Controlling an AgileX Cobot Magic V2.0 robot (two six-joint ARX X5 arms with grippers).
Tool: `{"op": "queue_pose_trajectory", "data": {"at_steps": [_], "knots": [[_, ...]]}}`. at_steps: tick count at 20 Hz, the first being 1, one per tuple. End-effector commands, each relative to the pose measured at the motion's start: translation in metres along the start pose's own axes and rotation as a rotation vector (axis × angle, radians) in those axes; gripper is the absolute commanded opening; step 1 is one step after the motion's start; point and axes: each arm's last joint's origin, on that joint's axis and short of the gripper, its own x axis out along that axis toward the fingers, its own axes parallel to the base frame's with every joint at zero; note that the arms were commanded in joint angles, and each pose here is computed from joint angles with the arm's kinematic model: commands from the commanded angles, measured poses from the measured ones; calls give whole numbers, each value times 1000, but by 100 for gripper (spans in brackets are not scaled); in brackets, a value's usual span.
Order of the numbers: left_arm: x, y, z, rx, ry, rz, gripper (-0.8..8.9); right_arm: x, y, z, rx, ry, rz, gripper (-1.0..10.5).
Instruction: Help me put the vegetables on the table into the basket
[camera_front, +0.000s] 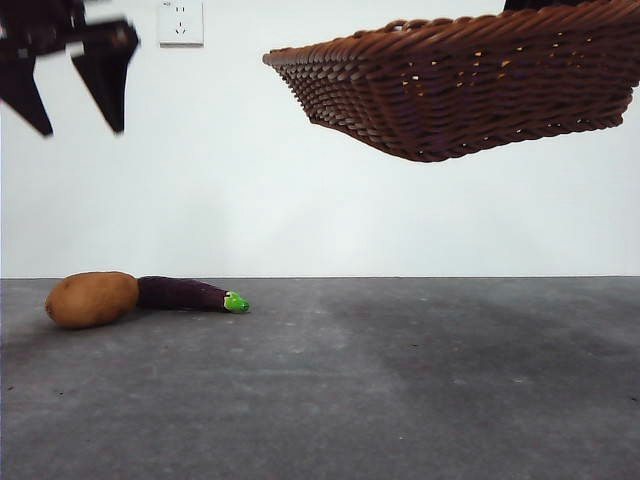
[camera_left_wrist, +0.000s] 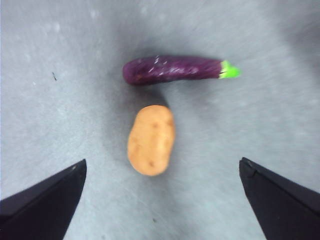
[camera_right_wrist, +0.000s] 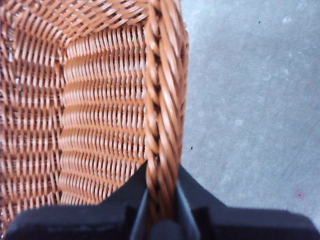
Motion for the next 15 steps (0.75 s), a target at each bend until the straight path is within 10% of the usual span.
{"op": "queue_pose_trajectory", "data": {"at_steps": [1, 15], "knots": [[31, 9, 2, 34, 44, -2, 534, -1, 1, 2, -21, -12, 20, -12], [167, 18, -13, 47, 240, -62, 534, -1, 1, 0, -49, 0, 19, -12]]}}
